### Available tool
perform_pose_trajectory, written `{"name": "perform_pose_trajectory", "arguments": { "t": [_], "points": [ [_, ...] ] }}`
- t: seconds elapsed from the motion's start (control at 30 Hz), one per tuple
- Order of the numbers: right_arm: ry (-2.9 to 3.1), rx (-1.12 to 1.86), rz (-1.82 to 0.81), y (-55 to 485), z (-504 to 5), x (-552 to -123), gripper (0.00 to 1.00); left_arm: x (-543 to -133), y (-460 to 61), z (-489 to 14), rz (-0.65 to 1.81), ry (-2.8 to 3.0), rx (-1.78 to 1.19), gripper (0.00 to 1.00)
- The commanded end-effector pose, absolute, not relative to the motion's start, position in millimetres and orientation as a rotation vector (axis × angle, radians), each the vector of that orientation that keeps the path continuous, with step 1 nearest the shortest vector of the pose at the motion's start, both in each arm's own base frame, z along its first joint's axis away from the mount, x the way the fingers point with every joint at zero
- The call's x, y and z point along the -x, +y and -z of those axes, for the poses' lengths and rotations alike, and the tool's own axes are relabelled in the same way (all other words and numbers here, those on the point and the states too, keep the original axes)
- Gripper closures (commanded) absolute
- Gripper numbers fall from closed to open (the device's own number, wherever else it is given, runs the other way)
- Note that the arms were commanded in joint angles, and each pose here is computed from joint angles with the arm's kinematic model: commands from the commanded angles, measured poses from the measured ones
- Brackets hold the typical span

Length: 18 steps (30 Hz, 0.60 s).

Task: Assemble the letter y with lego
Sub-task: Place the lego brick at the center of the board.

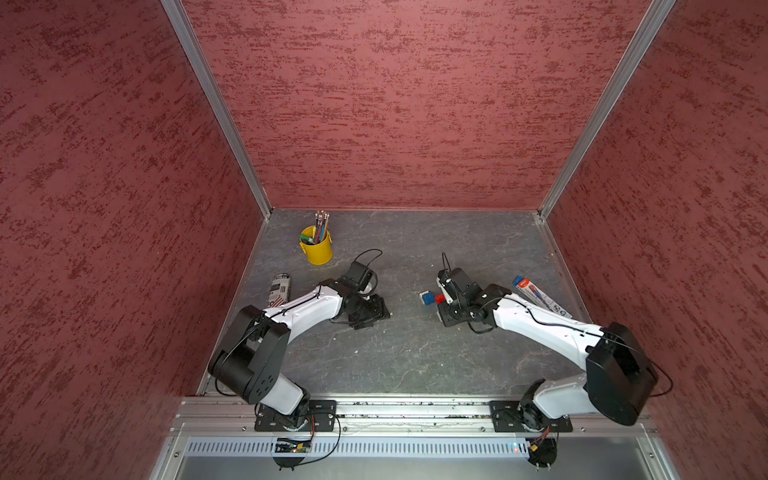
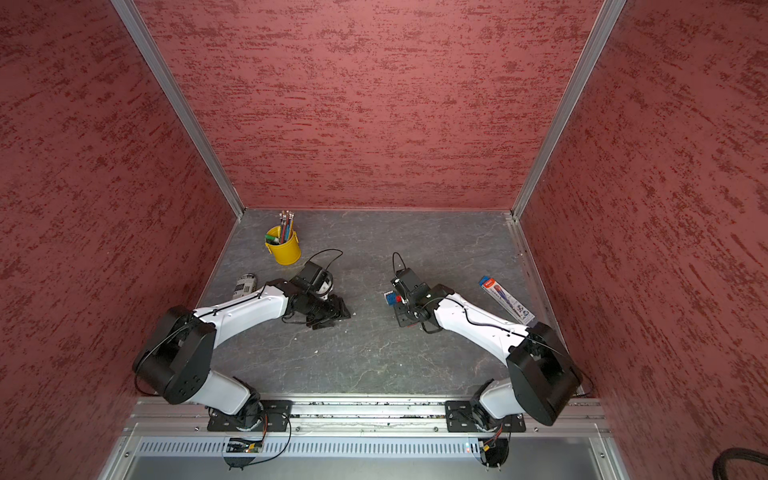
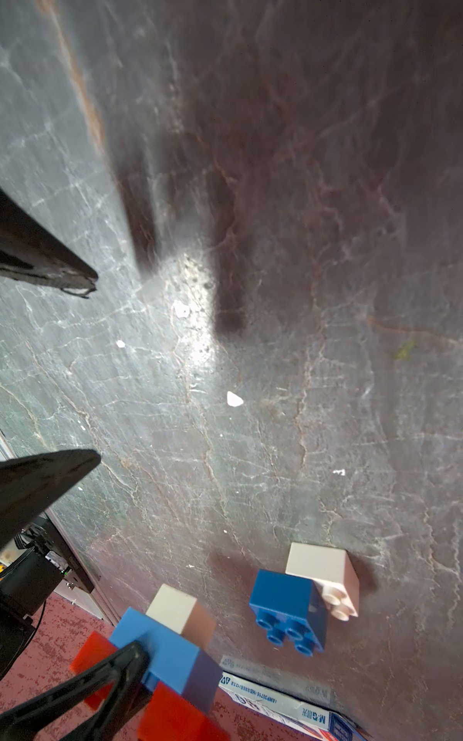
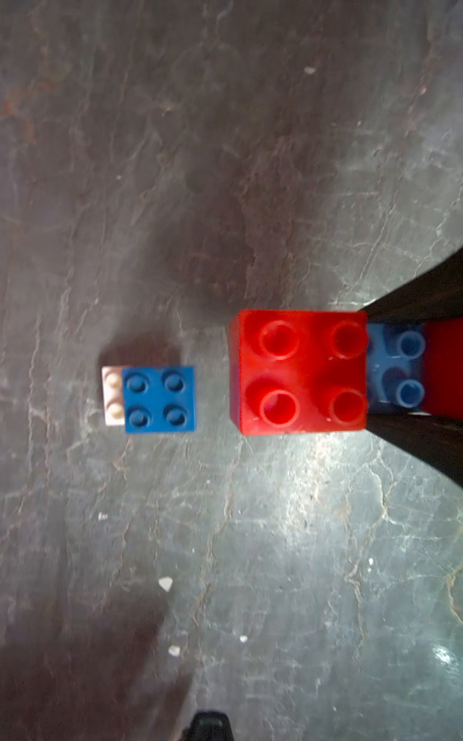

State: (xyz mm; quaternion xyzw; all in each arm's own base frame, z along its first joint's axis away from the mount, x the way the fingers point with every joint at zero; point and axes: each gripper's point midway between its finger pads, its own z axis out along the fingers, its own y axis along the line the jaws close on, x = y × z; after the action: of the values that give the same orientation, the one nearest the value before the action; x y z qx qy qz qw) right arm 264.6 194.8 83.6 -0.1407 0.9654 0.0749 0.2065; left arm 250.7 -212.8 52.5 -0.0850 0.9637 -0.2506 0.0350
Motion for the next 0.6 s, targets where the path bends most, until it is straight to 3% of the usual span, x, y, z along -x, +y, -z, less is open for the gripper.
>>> {"name": "perform_pose_trajectory", "arguments": {
  "t": [0.0,0.4,0.57],
  "points": [
    [2.674,0.266,-0.149,180.2,-80.4,-278.1,0.73,-254.5,-218.7,-56.3,0.793,2.947,0.218,0.34],
    [2.702,0.249,-0.044,171.6,-58.1,-292.8,0.71,-250.5,-213.8,-53.9,0.767,2.948,0.232,0.35],
    [2.706,0.245,-0.048,172.2,-55.0,-292.9,0.65,-250.1,-213.0,-53.1,0.762,2.949,0.228,0.35]
  ]
}}
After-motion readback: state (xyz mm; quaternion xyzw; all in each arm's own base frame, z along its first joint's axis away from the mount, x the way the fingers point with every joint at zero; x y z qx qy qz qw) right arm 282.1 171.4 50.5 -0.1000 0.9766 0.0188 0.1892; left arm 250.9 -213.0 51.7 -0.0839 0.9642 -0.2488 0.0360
